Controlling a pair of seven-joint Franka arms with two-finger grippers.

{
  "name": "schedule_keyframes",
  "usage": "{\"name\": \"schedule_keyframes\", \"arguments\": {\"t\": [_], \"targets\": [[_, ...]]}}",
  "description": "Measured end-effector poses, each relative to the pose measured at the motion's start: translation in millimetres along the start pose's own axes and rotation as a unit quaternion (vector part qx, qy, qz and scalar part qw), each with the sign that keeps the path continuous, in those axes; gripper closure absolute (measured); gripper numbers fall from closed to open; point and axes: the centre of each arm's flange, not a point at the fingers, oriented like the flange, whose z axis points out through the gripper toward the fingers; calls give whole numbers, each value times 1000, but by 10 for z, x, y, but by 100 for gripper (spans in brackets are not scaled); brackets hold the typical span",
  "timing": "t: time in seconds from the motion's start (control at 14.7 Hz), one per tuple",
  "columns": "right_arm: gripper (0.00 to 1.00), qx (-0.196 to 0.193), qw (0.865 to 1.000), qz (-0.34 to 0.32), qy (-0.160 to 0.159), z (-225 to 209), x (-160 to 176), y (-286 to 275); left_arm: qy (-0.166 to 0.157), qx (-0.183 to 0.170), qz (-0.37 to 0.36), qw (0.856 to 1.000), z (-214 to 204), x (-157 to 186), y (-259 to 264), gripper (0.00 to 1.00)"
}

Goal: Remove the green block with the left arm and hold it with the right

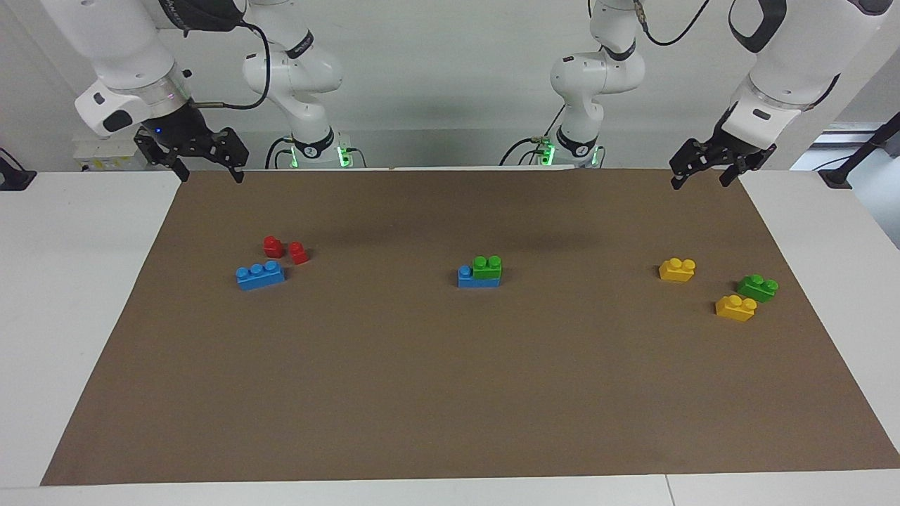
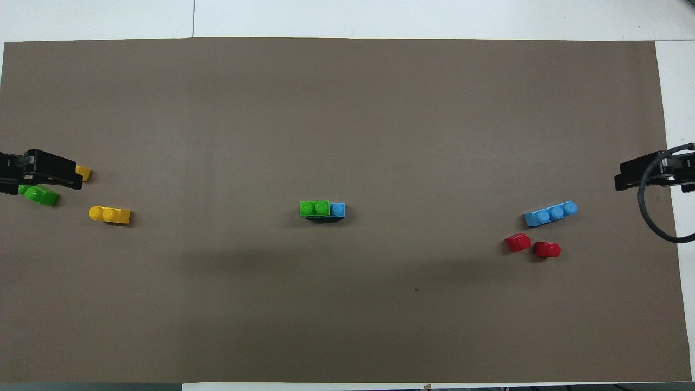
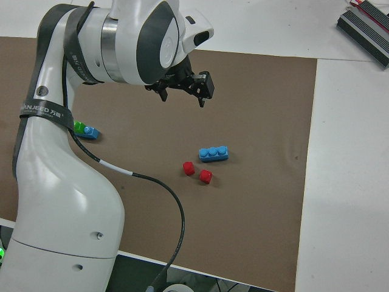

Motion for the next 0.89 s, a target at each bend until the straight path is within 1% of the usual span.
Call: {"name": "schedule_keyframes", "arguments": {"t": [0.89], "targets": [[0,0,1000,0,1,-2,3,1,2,0,4,1000,-20,-16,47,0]]}}
